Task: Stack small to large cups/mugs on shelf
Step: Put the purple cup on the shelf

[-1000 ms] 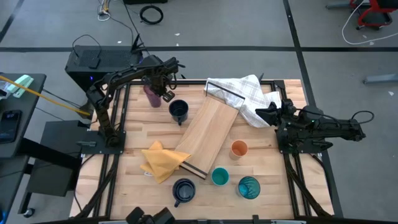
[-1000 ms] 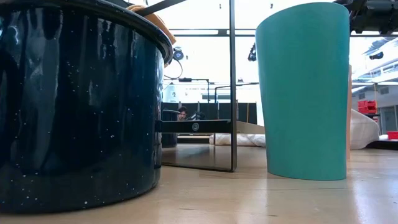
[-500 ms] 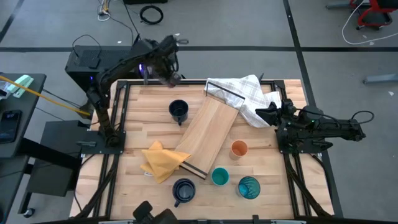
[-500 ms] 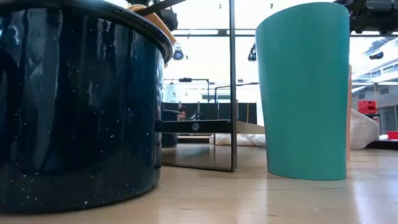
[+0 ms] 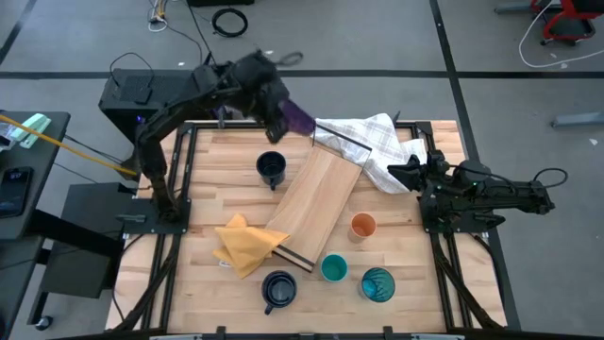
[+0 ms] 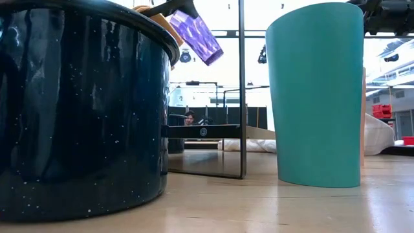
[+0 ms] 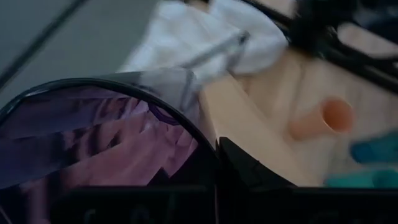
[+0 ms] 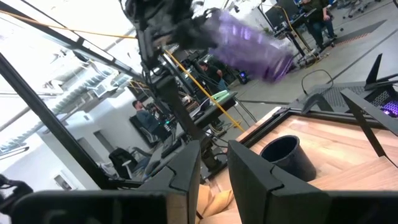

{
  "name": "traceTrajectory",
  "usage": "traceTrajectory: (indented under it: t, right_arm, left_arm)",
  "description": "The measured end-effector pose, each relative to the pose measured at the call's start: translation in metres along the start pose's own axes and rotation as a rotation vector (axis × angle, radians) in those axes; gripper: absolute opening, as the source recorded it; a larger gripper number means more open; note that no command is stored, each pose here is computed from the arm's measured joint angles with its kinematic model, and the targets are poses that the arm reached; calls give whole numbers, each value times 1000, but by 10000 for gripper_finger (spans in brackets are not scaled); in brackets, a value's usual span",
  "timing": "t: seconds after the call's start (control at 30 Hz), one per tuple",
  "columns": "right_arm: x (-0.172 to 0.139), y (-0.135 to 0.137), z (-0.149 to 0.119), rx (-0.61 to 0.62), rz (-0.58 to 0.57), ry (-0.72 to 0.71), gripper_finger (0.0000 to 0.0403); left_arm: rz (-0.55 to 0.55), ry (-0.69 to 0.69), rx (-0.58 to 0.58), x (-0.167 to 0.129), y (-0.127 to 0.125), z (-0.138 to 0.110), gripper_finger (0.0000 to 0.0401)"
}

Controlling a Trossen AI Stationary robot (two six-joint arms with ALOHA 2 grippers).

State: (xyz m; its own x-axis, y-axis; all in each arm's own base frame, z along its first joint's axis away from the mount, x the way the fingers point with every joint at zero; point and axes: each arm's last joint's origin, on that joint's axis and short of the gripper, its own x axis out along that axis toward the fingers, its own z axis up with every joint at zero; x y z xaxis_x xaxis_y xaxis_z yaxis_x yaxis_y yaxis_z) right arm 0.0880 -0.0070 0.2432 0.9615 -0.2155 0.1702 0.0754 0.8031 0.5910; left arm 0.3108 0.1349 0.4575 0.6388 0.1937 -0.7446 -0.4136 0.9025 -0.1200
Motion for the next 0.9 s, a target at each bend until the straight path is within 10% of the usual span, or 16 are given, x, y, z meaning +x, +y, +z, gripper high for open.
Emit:
traceTrajectory:
  t: [0.9]
  right_arm:
    - [0, -1, -1, 16, -4, 13, 89]
  left_arm:
    - [-19, 238, 228, 89, -45, -11, 12]
